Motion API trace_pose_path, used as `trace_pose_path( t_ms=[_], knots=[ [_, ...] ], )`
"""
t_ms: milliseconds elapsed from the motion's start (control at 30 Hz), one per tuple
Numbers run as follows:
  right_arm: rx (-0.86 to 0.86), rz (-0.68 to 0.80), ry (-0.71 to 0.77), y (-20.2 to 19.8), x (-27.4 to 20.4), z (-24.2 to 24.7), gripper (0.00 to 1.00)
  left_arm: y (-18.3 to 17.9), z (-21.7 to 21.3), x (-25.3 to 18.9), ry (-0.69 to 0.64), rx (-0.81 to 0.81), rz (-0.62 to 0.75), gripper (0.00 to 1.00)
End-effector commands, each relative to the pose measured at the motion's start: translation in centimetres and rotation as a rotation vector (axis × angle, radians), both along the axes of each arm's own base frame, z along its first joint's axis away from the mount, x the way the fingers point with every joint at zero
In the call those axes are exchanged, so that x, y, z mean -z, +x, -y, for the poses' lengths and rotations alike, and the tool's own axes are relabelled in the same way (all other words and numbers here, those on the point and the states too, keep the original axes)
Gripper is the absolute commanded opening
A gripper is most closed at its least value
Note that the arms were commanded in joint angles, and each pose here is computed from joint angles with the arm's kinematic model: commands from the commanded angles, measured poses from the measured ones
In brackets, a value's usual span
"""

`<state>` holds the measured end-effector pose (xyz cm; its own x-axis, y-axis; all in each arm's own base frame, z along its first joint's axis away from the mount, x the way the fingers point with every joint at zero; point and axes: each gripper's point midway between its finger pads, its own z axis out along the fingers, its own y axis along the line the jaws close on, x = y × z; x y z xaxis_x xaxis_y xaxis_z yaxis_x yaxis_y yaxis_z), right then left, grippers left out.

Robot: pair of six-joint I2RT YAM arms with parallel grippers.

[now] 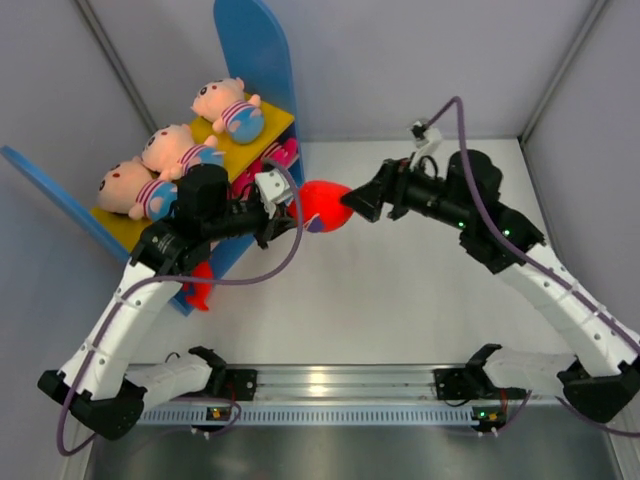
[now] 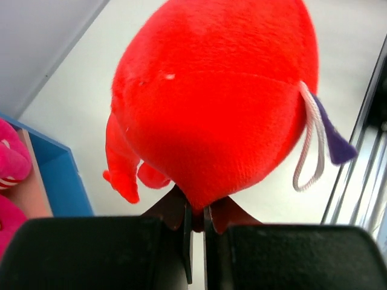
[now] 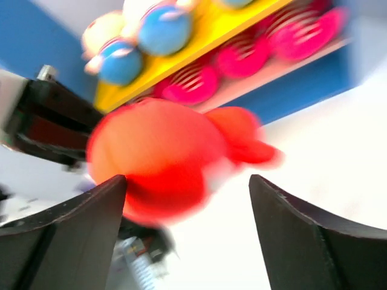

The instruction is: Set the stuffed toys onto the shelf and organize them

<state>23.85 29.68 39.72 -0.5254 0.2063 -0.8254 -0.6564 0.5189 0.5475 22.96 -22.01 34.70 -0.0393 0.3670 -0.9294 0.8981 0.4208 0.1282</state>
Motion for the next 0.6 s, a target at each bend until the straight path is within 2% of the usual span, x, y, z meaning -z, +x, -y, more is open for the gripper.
trace_pose_path(
  t_ms=[0,133,233,300,400,433,567],
  knots=[
    [0.082,0.278,-0.075,0.8,-0.5,5.5,0.85,1.7,1.1,-7.3,-0.304,-0.149,-0.029,0.00],
    [0.073,0.511,-0.221,0.7,2.3,8.2,0.94,1.5,2.1,-9.5,-0.424,-0.145,-0.143,0.00],
    [-0.040,0.600,-0.227,-0.3,3.4,7.6,0.95,0.0,3.2,-10.5,-0.493,-0.062,-0.232,0.00],
    [-0.130,0.648,-0.175,-0.9,3.2,6.3,0.95,-1.6,3.9,-10.7,-0.513,0.031,-0.285,0.00],
    [-0.152,0.591,-0.085,-0.1,2.9,4.8,0.95,-2.8,4.3,-11.4,-0.549,0.088,-0.331,0.00],
    [-0.141,0.587,-0.014,0.2,1.5,4.4,0.95,-3.2,4.3,-11.5,-0.557,0.100,-0.345,0.00],
    [-0.202,0.492,0.142,1.5,0.7,2.0,0.91,-3.4,4.3,-13.1,-0.603,0.127,-0.331,0.00]
  ],
)
